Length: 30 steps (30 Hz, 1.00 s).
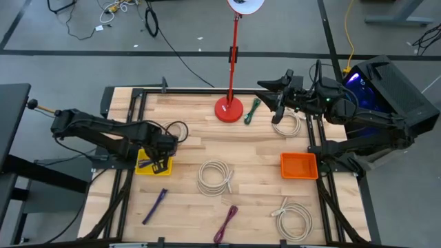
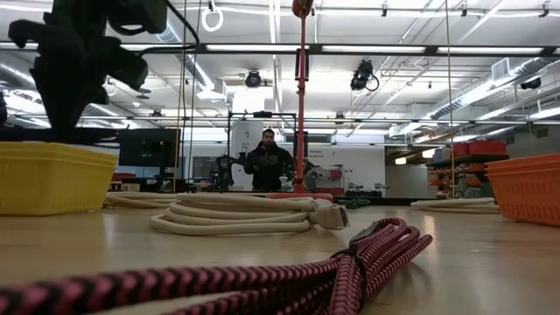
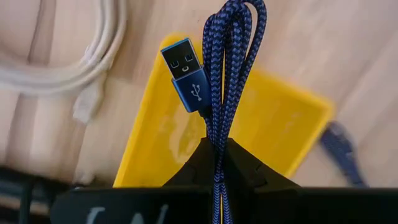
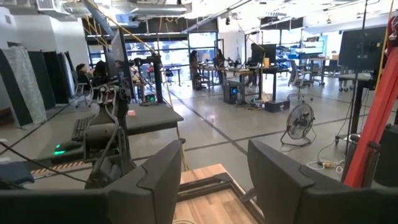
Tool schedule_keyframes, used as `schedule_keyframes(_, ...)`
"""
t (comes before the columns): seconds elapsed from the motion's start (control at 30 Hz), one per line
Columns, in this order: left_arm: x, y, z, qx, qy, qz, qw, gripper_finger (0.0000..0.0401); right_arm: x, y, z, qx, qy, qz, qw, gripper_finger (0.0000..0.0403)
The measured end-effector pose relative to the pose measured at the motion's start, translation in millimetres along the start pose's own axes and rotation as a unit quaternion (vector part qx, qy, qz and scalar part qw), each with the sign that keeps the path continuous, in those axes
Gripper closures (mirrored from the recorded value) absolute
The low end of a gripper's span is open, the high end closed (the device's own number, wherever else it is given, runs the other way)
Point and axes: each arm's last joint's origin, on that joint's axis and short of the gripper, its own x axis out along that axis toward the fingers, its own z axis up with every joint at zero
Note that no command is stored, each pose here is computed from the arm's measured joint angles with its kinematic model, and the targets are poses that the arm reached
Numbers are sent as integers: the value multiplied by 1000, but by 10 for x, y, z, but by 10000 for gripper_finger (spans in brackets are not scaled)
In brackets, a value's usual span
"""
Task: Pick & Place USB Port
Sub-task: Put the black and blue charger cable into the yellow bin, then put the black and green charger cable into the yellow bin
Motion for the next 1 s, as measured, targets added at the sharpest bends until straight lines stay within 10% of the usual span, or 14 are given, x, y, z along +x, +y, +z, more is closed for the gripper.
schedule_keyframes(1.0,6,12,46,-92,-37,22,995,248,0,-1,-34,-11,17,0,1000,215)
